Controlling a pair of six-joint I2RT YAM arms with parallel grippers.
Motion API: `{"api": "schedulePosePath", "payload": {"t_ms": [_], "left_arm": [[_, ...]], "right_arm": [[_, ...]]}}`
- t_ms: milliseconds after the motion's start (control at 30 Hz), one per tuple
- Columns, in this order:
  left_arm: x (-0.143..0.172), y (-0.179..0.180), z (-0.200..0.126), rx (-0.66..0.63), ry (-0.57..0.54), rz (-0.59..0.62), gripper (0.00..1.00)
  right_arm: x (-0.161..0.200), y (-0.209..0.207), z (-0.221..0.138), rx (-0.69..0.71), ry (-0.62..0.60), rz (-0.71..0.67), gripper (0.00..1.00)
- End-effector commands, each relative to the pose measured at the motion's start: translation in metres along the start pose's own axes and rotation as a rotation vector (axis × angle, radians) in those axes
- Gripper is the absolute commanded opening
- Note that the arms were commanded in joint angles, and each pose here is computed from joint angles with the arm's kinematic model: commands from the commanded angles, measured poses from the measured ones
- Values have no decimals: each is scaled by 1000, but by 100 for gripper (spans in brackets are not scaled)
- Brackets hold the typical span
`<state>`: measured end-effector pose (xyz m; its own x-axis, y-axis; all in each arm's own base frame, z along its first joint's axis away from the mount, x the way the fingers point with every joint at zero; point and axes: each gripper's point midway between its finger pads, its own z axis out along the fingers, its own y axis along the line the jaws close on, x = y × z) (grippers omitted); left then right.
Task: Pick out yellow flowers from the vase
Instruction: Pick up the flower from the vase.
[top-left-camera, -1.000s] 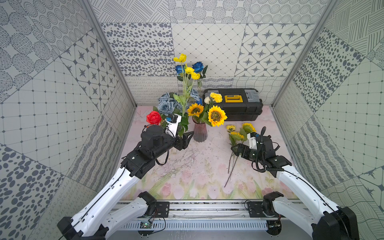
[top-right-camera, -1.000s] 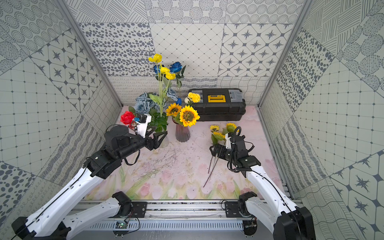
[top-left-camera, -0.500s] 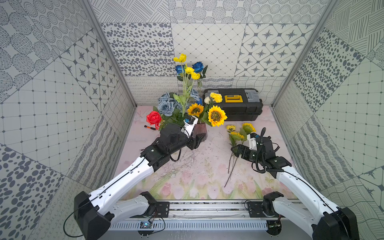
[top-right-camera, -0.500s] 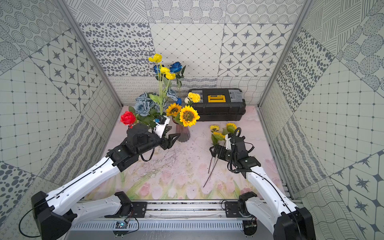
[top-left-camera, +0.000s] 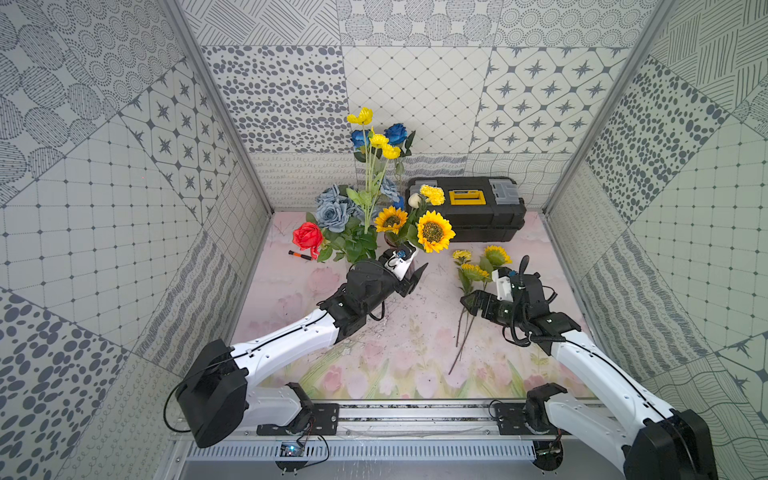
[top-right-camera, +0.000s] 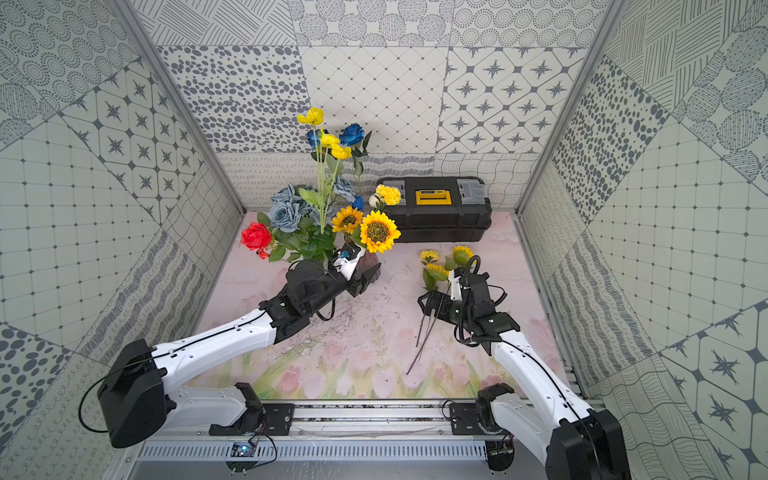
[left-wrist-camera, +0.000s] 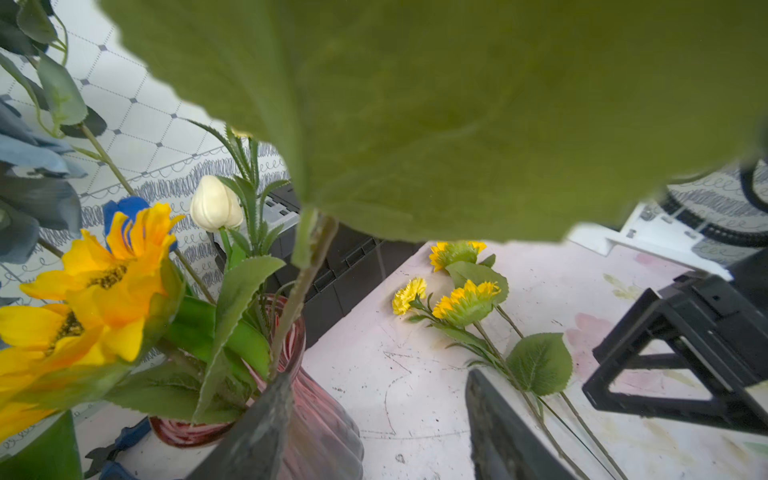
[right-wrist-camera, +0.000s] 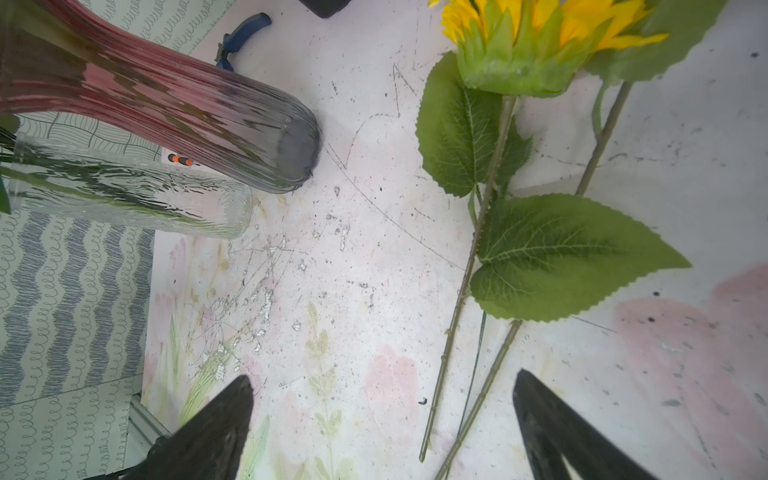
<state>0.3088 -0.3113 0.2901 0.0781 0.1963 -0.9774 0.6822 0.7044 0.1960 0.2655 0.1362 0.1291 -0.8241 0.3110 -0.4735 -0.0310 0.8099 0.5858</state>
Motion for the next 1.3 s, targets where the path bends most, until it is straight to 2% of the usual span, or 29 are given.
{"api": "schedulePosePath", "payload": {"t_ms": [0, 167, 467, 933, 1267], "left_arm": [[-65, 25, -7, -143, -285, 70, 63], [-73, 28, -3, -164, -311, 91, 55], [-73, 34, 11, -165, -306, 75, 27], [-78, 43, 12, -134, -296, 38, 15], [-84, 41, 11, -109, -290, 38, 2]], "right_arm": [[0, 2, 5, -21, 2, 15, 98], [0, 4, 8, -30, 17, 16, 98], [-1, 5, 4, -24, 23, 4, 98], [-3, 5, 3, -24, 15, 10, 98], [-1, 4, 3, -26, 11, 13, 98]]}}
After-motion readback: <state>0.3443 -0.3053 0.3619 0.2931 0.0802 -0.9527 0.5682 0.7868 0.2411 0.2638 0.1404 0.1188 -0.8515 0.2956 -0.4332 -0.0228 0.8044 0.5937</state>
